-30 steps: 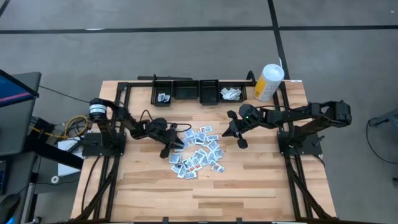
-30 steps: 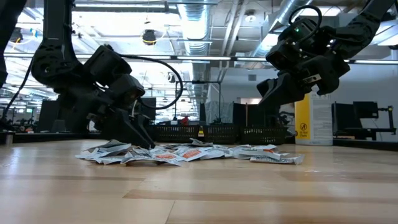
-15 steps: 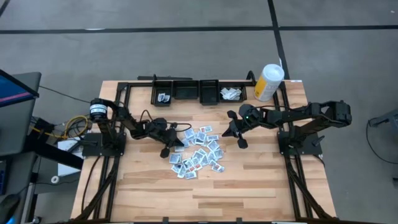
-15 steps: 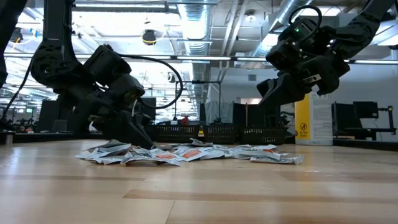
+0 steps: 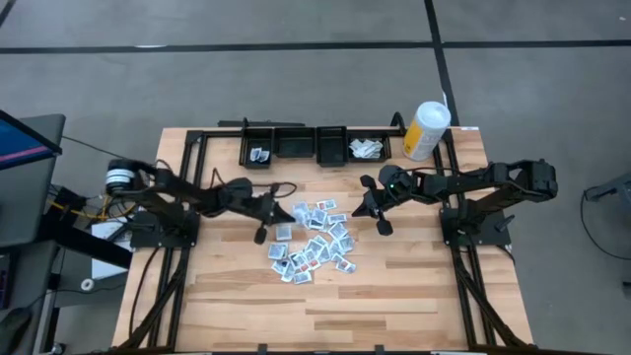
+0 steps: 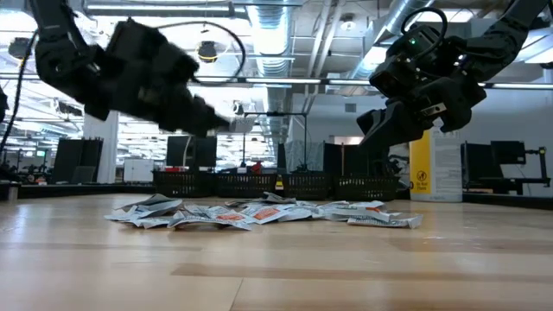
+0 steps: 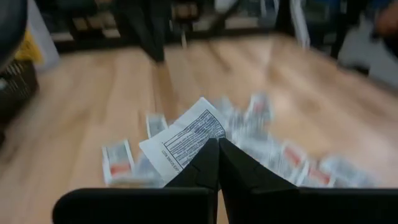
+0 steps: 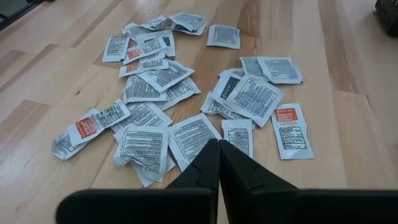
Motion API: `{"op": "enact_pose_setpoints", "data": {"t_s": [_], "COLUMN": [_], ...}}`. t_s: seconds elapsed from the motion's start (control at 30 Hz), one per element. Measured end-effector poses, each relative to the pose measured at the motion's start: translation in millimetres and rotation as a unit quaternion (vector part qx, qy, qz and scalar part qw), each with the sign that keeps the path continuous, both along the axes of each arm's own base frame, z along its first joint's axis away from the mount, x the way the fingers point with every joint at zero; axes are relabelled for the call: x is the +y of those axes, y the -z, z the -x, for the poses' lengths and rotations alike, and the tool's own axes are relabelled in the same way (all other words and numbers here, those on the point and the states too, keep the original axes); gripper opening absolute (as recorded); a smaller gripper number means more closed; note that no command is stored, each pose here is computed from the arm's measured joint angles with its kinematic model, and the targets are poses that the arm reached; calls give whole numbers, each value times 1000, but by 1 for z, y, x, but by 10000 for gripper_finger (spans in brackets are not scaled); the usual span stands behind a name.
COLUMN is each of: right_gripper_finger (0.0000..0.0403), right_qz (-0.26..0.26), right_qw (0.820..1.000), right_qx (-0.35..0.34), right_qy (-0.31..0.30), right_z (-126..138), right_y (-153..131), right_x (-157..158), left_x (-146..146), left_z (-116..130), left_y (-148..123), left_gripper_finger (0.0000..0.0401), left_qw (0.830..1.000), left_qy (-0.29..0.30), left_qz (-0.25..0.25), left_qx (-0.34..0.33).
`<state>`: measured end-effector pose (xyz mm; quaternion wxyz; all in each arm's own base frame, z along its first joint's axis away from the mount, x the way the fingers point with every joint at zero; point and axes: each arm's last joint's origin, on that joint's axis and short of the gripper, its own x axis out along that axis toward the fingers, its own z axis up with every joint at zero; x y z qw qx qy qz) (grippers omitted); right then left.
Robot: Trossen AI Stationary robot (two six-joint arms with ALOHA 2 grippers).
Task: Pick & Place First Aid Supplies
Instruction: Put the blue alcohol pad into the left black bin
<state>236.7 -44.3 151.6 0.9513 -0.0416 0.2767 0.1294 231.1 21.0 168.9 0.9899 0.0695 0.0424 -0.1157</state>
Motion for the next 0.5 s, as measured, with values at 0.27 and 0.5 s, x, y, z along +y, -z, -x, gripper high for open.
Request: {"op": "enact_pose_setpoints", "data": {"t_s": [0.27,0.5], "right_gripper_finger": [0,0], "right_qz": [0,0], "right_qw": [1000,1000], "right_qx": [0,0], "right_qy": [0,0], "right_z": [0,0], "right_y": [0,0], "right_x": [0,0], "left_x": [5,12], "left_z": [18,33], "left_y": [-42,-64], "left_gripper_finger": [7,6], "left_qw": [990,980], "left_qy": [-18,-31], "left_qz": [119,151], "left_qx": [-73,-123]}}
